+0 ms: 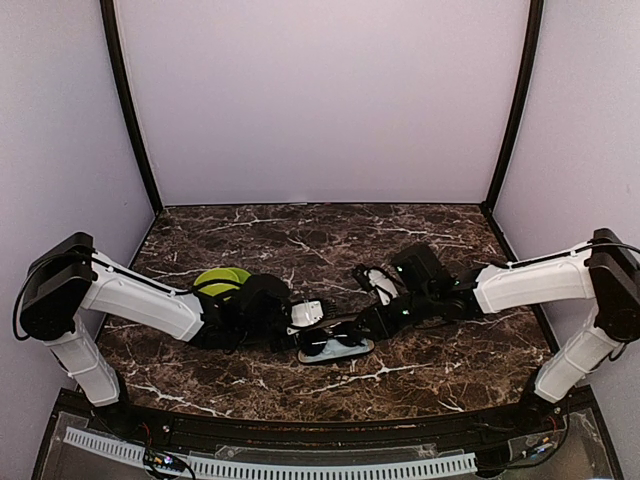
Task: Organize the sunglasses
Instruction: Adjust the sunglasses in the sunglasses case, then adjust the sunglasses and the sunglasses case.
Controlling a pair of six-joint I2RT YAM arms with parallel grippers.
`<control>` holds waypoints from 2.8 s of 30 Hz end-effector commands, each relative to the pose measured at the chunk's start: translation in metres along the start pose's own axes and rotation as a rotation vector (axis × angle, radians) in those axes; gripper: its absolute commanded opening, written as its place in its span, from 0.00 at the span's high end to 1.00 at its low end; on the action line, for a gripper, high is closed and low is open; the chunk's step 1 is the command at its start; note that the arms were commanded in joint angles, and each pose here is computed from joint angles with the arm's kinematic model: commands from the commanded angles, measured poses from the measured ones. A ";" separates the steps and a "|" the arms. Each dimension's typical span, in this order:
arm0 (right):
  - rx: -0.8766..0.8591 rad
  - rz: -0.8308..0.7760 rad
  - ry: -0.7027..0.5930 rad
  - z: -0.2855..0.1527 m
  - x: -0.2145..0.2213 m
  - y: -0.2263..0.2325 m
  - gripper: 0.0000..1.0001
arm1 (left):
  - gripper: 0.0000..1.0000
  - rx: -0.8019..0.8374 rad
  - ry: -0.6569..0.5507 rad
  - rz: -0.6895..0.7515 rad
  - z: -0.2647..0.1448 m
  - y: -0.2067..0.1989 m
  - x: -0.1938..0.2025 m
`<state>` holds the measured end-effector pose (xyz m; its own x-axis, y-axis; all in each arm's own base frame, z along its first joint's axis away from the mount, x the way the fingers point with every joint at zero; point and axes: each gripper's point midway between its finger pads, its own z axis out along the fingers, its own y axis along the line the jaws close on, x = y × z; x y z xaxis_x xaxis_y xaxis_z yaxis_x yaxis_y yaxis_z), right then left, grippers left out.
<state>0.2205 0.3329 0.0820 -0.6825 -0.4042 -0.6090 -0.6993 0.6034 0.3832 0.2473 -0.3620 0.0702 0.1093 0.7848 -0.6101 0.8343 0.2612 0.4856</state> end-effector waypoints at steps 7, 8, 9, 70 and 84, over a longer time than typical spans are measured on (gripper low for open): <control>0.080 0.046 -0.058 -0.010 -0.001 -0.023 0.53 | 1.00 -0.030 -0.070 0.014 -0.012 0.006 -0.023; 0.088 0.049 -0.064 -0.012 0.000 -0.024 0.53 | 1.00 -0.040 -0.067 0.015 -0.012 0.007 -0.023; 0.093 0.051 -0.073 -0.014 -0.002 -0.024 0.53 | 1.00 -0.052 -0.065 0.018 -0.013 0.009 -0.023; -0.035 0.212 -0.192 0.013 0.015 -0.024 0.56 | 1.00 -0.327 0.016 0.155 -0.009 0.012 -0.042; -0.050 0.199 -0.229 0.019 0.019 -0.027 0.56 | 1.00 -0.325 0.019 0.137 -0.010 0.014 -0.041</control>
<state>0.2270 0.3200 0.0445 -0.7598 -0.1384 -0.6353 -0.5617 0.6319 0.5340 0.2474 -0.3752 0.0854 0.1915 0.8766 -0.4415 0.5970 0.2530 0.7613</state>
